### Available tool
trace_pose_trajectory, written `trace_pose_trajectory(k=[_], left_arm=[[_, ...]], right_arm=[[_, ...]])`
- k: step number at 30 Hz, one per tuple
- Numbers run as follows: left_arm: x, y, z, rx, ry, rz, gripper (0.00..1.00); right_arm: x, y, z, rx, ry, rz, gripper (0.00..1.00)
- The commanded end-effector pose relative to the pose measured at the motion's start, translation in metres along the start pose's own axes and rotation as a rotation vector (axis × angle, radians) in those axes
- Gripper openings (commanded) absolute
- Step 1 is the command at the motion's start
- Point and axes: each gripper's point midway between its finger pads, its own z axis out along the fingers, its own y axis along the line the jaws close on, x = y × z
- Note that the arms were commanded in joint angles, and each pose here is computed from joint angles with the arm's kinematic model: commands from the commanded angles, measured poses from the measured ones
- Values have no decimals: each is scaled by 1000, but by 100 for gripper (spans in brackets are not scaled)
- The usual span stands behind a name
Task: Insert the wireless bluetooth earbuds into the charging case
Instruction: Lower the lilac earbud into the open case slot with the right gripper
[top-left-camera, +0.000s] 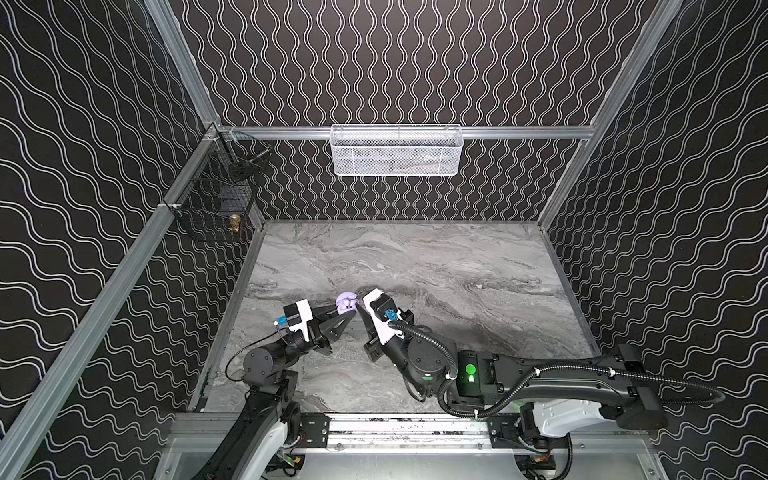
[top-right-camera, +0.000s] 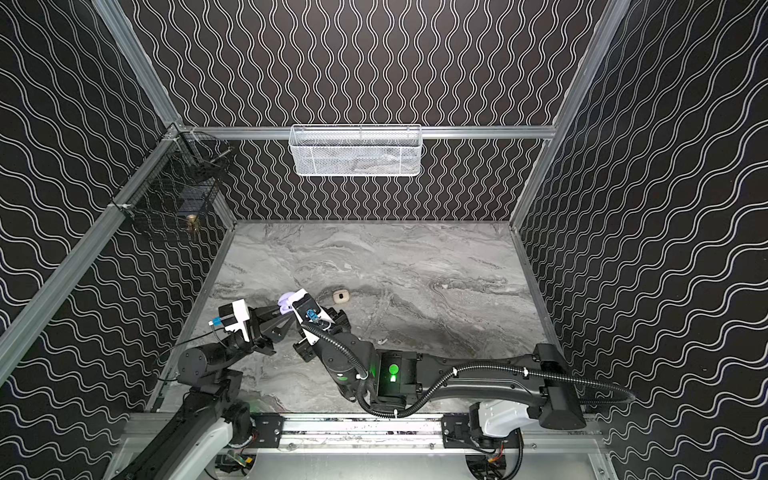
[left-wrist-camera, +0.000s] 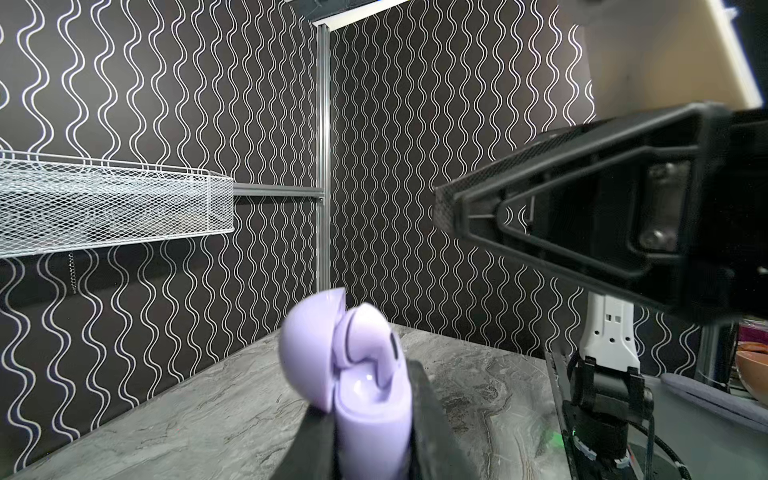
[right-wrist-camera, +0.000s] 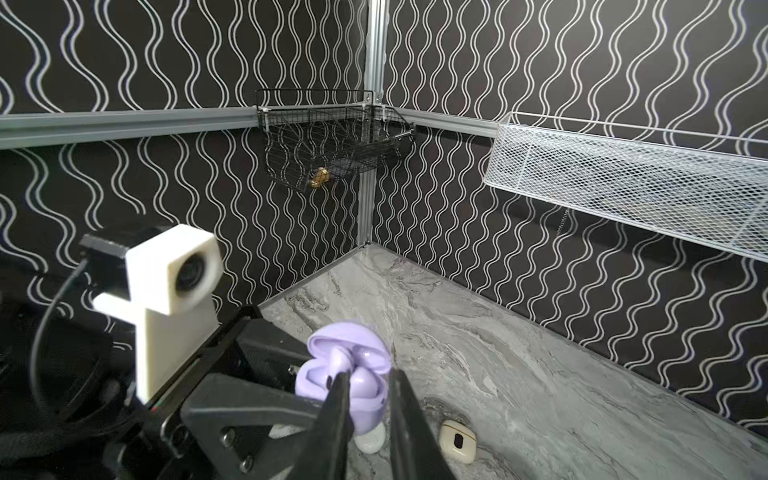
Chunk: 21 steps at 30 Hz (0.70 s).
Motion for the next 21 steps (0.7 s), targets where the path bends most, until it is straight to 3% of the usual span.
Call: trace_pose_trajectory(k=[1,21], left_arm=[[-7,-8,0,35,-24,36,0],[-7,-18,0,103,-27,25,0]], right_arm=[[2,-9,6,87,31,-10,19],[27,10,25,46,128,-51,21]])
